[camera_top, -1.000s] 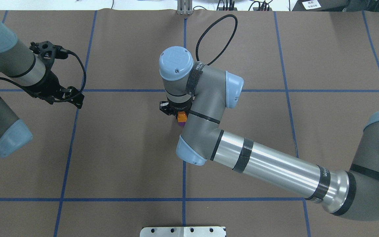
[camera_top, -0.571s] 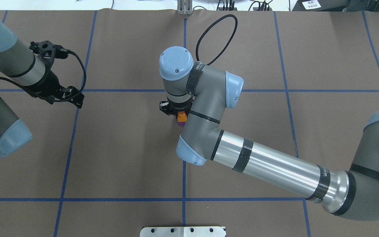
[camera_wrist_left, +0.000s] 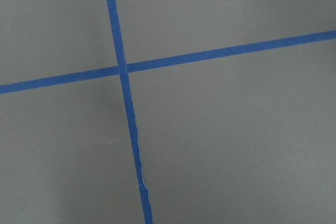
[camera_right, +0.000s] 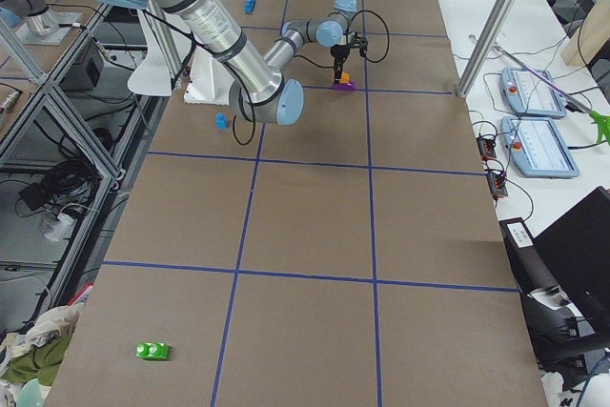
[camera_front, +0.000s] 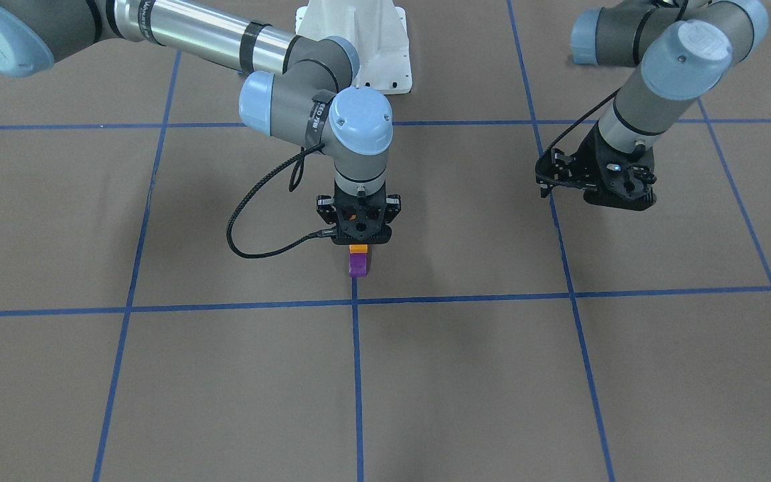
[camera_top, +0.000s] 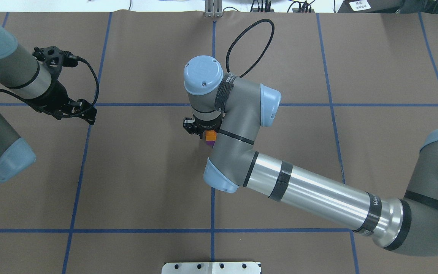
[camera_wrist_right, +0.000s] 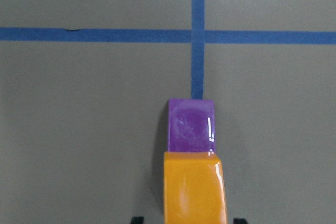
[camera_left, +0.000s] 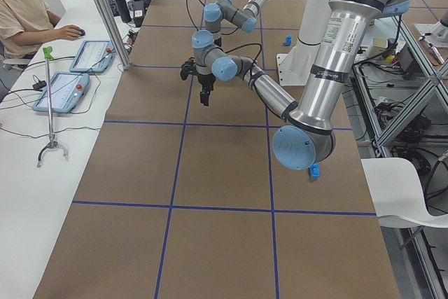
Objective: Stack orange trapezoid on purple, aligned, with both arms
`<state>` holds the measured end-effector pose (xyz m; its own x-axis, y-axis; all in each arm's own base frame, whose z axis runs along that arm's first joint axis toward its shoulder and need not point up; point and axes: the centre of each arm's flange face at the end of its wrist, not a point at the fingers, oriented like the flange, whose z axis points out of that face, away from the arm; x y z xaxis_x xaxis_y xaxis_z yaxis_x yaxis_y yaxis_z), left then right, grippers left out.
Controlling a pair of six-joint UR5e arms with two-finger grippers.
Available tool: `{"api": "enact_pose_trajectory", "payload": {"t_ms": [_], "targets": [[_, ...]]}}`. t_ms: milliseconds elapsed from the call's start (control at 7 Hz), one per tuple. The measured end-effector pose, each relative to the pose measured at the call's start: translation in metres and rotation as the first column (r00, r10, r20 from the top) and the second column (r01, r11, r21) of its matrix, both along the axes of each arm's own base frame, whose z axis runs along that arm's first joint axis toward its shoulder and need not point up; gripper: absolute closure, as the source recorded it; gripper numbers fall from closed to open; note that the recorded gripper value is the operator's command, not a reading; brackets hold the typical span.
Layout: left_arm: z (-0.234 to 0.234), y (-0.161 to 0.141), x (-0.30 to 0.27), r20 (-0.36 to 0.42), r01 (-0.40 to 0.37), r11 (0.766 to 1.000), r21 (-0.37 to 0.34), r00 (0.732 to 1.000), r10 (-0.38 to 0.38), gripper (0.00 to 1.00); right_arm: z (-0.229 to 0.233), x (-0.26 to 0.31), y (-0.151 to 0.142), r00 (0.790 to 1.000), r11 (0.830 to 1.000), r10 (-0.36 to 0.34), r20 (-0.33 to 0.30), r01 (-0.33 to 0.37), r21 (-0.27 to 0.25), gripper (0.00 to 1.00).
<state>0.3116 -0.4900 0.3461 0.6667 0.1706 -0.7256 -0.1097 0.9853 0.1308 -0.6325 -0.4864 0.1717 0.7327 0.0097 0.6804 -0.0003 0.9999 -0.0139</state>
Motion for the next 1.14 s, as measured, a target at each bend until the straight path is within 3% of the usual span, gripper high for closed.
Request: {"api": "enact_pose_trajectory", "payload": {"t_ms": [429,714,1000,1143], "targets": [[-0.001,0.000,-0.001,-0.001,0.001,1.000,0.001,1.000,-0.001,0.00,-0.016,0.017,-0.006,0.999,1.000,0.013,0.030,-0.013,0.007,0.00],[-0.001,-0.003,-0.009,-0.003,0.013,1.000,0.004,1.000,-0.013,0.00,-0.016,0.083,-0.012,0.997,0.999,0.037,0.068,-0.036,-0.015,0.00],[0.016,-0.012,-0.049,-0.009,0.019,1.000,0.009,1.000,-0.018,0.00,0.059,0.201,-0.013,0.995,0.997,0.069,0.078,-0.066,-0.038,0.00],[0.039,-0.015,-0.085,-0.004,0.001,1.000,0.029,1.000,-0.001,0.00,0.105,0.262,-0.023,0.997,0.998,0.053,0.064,-0.052,-0.022,0.00]]}}
